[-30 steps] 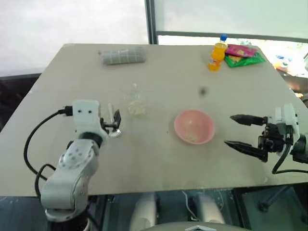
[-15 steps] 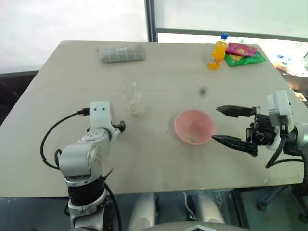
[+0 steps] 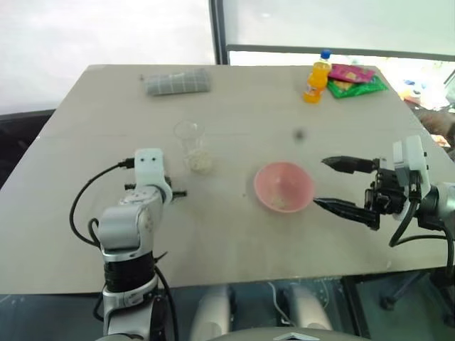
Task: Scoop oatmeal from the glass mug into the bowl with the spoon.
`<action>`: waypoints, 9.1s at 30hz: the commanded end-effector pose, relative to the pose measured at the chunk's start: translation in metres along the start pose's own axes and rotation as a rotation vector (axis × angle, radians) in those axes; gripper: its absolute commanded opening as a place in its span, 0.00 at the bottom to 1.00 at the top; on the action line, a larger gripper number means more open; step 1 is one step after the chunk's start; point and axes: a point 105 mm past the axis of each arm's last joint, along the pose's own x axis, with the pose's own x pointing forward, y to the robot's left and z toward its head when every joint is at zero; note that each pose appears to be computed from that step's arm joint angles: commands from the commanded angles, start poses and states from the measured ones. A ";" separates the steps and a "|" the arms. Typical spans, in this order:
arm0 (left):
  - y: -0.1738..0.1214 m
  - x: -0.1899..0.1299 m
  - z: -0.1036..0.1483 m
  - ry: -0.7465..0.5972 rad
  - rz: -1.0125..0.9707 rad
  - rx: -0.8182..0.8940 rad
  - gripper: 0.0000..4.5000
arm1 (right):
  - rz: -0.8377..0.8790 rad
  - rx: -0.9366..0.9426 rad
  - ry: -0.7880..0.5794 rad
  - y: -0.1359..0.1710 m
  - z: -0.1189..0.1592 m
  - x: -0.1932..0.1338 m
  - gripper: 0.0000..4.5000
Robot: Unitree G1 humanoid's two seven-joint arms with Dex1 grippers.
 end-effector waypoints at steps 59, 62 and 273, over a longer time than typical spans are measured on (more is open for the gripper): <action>-0.129 -0.129 0.105 -1.072 -0.899 0.540 0.00 | -0.120 0.326 -0.403 -0.057 0.094 0.105 0.04; -0.129 -0.128 0.103 -1.067 -0.897 0.538 0.00 | -0.130 0.317 -0.396 -0.059 0.094 0.104 0.00; -0.097 0.014 0.120 -0.853 -0.675 0.458 0.00 | -0.376 0.231 -0.330 -0.092 0.088 0.131 0.00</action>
